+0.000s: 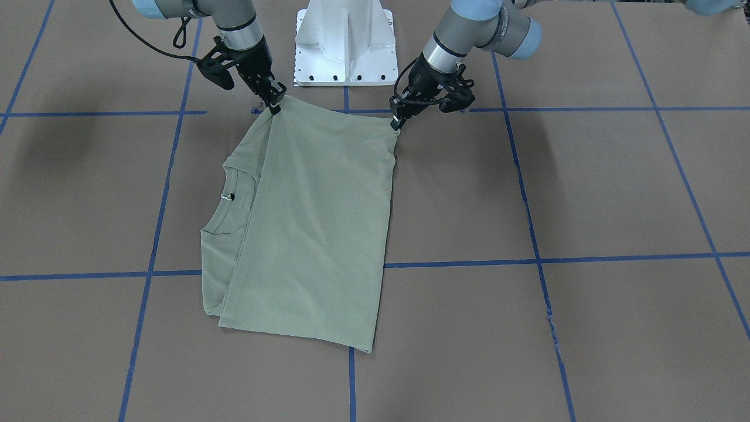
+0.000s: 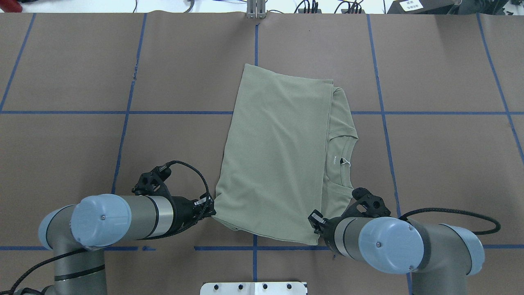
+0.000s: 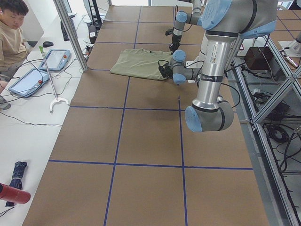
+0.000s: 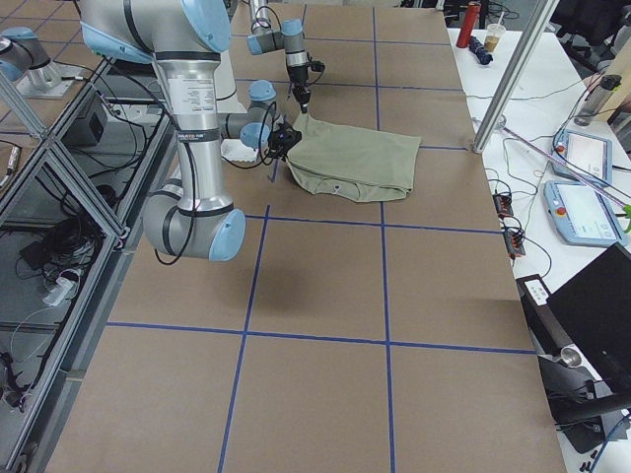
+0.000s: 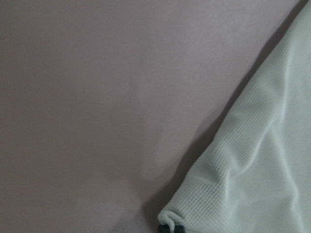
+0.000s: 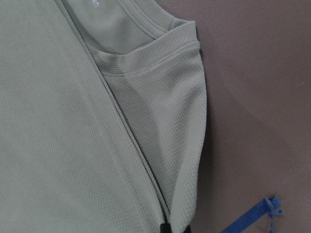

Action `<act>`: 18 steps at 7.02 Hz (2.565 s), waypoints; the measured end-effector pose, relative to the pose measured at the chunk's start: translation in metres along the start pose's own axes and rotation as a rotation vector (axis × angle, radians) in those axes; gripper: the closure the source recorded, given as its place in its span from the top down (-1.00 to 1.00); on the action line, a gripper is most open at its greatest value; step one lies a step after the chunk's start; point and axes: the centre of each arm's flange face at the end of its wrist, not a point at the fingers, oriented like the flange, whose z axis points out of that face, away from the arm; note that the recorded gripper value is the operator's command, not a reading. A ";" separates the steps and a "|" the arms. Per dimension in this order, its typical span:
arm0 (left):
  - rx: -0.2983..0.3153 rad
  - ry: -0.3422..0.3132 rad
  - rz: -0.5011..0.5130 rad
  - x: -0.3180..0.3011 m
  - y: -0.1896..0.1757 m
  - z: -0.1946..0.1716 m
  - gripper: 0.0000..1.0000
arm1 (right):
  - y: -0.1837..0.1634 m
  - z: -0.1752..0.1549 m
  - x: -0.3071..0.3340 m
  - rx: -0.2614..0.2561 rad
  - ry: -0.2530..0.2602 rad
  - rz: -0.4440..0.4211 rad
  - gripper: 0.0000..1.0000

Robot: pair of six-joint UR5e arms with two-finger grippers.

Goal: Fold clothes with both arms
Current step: 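Lift the near edge with both grippers and fold it away from the robot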

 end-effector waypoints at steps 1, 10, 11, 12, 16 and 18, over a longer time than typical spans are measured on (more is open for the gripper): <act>-0.019 -0.003 -0.026 -0.001 0.020 -0.013 -1.00 | 0.003 -0.008 0.001 -0.013 -0.008 -0.004 -1.00; -0.054 0.085 -0.136 0.040 0.102 -0.095 -1.00 | -0.047 -0.112 -0.001 -0.062 -0.117 0.047 -1.00; 0.001 0.127 -0.087 0.068 0.079 -0.104 -1.00 | -0.071 -0.122 -0.019 -0.066 -0.134 0.077 -1.00; 0.072 0.151 -0.022 0.094 0.047 -0.108 -1.00 | -0.096 -0.120 -0.048 -0.059 -0.148 0.092 -1.00; 0.281 0.112 0.112 0.142 -0.082 -0.057 -1.00 | -0.195 -0.056 -0.159 0.045 -0.083 0.104 -1.00; 0.316 0.111 0.116 0.142 -0.123 -0.010 -1.00 | -0.214 -0.024 -0.184 0.073 -0.037 0.097 -1.00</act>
